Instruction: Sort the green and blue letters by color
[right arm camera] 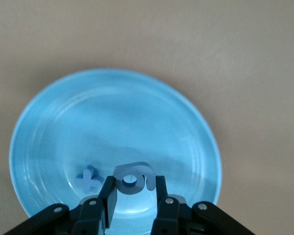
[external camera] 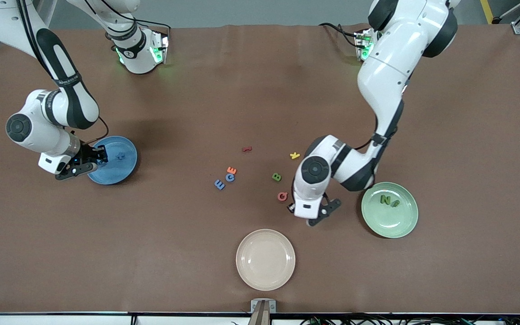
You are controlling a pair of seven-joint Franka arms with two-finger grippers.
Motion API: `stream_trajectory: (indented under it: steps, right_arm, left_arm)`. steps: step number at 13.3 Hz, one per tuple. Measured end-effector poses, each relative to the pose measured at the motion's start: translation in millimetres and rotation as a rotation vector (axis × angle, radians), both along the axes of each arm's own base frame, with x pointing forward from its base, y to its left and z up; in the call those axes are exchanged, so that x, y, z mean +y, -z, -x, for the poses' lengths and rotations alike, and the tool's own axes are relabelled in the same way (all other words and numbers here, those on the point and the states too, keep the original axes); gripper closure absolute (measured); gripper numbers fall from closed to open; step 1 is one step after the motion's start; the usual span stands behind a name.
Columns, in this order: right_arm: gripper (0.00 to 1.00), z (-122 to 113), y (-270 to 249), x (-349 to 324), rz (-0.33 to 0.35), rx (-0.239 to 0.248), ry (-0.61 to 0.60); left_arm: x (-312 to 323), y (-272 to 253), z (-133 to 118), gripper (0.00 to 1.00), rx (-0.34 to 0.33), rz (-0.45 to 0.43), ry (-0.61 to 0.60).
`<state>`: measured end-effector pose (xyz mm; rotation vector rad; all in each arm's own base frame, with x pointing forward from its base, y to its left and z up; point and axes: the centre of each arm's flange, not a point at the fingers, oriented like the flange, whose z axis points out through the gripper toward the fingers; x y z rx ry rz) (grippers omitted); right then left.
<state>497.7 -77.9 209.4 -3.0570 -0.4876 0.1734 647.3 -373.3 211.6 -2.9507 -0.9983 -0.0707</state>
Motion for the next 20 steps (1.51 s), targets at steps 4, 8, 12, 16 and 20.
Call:
stream_trajectory:
  steps: [4,8,12,16,20]
  right_arm:
    - [0.63,17,13,0,-0.004,0.026,0.005]
    - [0.48,21,8,-2,-0.003,0.021,0.010]
    - [0.05,18,-12,2,0.001,-0.005,0.002]
    - [0.00,3,-46,47,0.018,0.002,0.055]
    - [0.01,-16,-73,146,0.048,-0.038,0.225]
  left_arm:
    - [93,-54,-25,0.67,0.046,-0.055,-0.019]
    - [206,-30,-28,0.67,0.115,-0.065,0.014]
    - [231,-16,-27,0.59,0.107,-0.049,0.024]
    - [217,-20,-24,0.17,0.102,-0.045,0.041]
    - [115,-42,4,0.00,0.078,0.013,0.025]
